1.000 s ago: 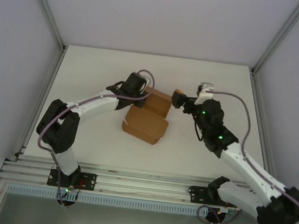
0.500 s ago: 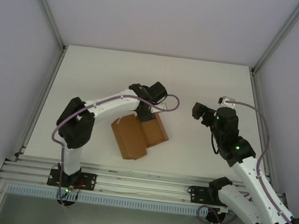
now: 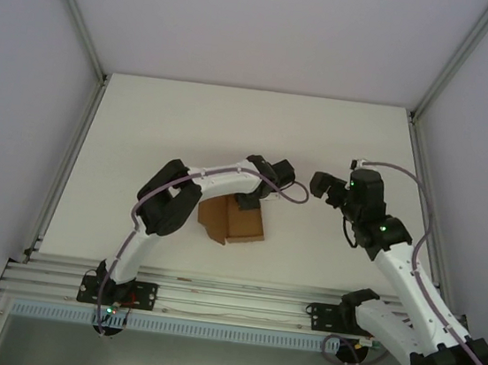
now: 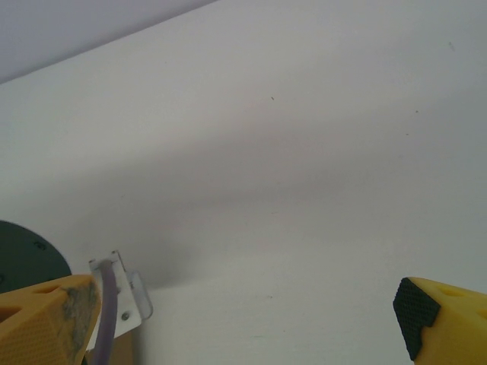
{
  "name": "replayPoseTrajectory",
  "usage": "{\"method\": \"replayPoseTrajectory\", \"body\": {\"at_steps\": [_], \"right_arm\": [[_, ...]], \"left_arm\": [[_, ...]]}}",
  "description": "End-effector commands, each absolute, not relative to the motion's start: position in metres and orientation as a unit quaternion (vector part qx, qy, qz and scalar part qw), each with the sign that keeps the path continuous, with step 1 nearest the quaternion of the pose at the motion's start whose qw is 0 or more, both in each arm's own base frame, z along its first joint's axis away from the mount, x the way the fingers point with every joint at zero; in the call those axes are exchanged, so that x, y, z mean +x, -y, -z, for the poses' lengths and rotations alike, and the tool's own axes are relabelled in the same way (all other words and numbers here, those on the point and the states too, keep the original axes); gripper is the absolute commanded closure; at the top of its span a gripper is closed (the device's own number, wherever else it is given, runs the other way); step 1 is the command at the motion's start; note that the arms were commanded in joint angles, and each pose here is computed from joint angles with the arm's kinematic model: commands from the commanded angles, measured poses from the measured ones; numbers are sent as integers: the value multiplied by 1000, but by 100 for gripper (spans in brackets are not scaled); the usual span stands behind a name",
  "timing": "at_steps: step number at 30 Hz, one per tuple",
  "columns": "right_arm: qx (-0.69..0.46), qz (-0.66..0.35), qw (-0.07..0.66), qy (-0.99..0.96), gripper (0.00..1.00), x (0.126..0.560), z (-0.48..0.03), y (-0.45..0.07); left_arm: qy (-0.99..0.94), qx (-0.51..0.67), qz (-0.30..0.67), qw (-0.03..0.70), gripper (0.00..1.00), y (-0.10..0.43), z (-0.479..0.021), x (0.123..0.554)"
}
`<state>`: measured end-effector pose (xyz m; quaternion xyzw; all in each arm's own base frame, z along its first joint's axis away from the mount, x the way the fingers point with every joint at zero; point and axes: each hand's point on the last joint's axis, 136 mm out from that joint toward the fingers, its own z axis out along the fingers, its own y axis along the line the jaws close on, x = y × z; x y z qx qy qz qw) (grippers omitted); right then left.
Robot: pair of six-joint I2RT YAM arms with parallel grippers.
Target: Assemble paper box
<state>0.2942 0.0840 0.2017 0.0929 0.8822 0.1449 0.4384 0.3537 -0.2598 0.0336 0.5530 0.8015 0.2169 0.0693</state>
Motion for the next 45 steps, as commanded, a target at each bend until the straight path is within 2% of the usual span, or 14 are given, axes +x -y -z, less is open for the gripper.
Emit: {"method": "replayPoseTrajectory", "body": {"at_steps": [1, 3, 4, 5, 7, 11, 12, 19, 23, 26, 30, 34, 39, 45], "right_arm": [[104, -157, 436, -880, 0, 291, -192, -84], [95, -155, 446, -877, 0, 290, -186, -83], [100, -147, 450, -875, 0, 289, -185, -79], [106, -139, 452, -875, 0, 287, -184, -75], [114, -122, 459, -872, 0, 284, -186, -66], [118, -103, 458, -875, 0, 278, -193, -57], [117, -101, 457, -876, 0, 278, -195, -56], [106, -104, 462, -875, 0, 276, -214, -58], [52, -162, 469, -866, 1, 288, -219, -87], [-96, -214, 437, -868, 4, 294, -207, -140], [-336, -173, 344, -860, 4, 287, -161, -203], [-514, -197, 266, -791, 5, 280, -128, -256], [-575, -214, 186, -767, 15, 302, -99, -292], [-583, -193, 115, -781, 27, 311, -59, -301]], "left_arm": [[-784, 564, -242, 97, 100, 270, -18, 377], [-777, 579, -232, 91, 100, 272, -11, 374], [-774, 583, -228, 90, 93, 272, -13, 373], [-775, 585, -221, 92, 83, 272, -19, 371], [-776, 587, -208, 103, 51, 271, -36, 369], [-772, 591, -185, 144, 23, 272, -76, 368], [-770, 592, -185, 153, 1, 271, -86, 369], [-775, 556, -123, 275, 0, 278, -177, 379], [-806, 405, -55, 427, 0, 260, -254, 402], [-836, 225, 1, 500, 0, 208, -290, 411], [-870, -12, 55, 489, 0, 122, -257, 402], [-896, -105, 34, 430, 0, 77, -200, 375], [-907, -141, 1, 397, 0, 51, -162, 344], [-901, -162, -17, 402, 0, 35, -162, 327]]}}
